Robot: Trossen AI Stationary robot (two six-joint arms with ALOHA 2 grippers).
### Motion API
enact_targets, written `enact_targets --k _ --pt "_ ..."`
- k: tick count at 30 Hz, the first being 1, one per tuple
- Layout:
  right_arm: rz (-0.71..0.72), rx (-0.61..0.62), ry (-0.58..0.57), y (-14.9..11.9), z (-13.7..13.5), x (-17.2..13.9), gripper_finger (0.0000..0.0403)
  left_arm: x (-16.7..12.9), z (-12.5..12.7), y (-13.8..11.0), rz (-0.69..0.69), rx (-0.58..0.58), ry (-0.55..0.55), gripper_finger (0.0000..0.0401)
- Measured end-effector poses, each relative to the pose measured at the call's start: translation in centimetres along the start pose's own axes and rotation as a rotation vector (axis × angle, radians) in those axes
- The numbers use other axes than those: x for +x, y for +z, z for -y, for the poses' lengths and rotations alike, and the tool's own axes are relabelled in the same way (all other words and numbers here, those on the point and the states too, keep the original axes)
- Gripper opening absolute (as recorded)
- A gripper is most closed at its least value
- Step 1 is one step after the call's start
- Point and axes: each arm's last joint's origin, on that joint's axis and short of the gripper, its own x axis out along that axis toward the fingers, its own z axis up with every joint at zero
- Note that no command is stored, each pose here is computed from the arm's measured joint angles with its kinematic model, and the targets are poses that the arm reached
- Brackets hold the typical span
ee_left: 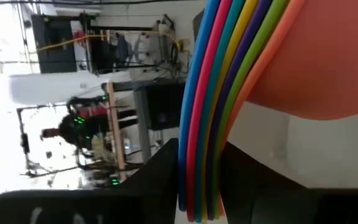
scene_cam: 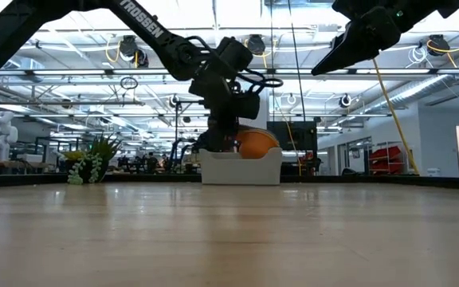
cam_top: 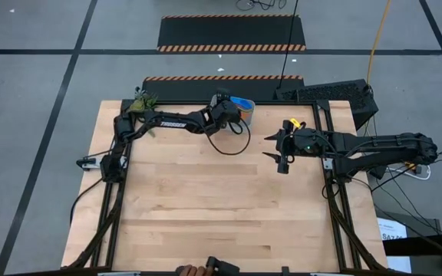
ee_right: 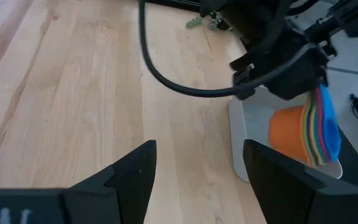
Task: Nest measuring cups in basket
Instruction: Put the stack of measuring cups into the gray bin
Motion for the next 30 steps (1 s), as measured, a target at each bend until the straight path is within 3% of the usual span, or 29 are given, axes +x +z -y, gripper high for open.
enact_targets --k 6,21,30 --pt "0.000 -0.003 0.000 0.0 0.0 0.0 0.0233 0.0 0.3 -0.2 -0.024 -0.061 0.004 0.0090" --pt "-0.007 -0.006 0.001 -0.1 0.0 0.0 0.0233 1.2 0.6 -1.3 0.050 -0.149 -0.126 0.0090" --pt "-0.007 -0.003 0.001 -0.1 0.0 0.0 0.0233 1.7 0.7 -1.6 0.051 -0.144 -0.137 0.0090"
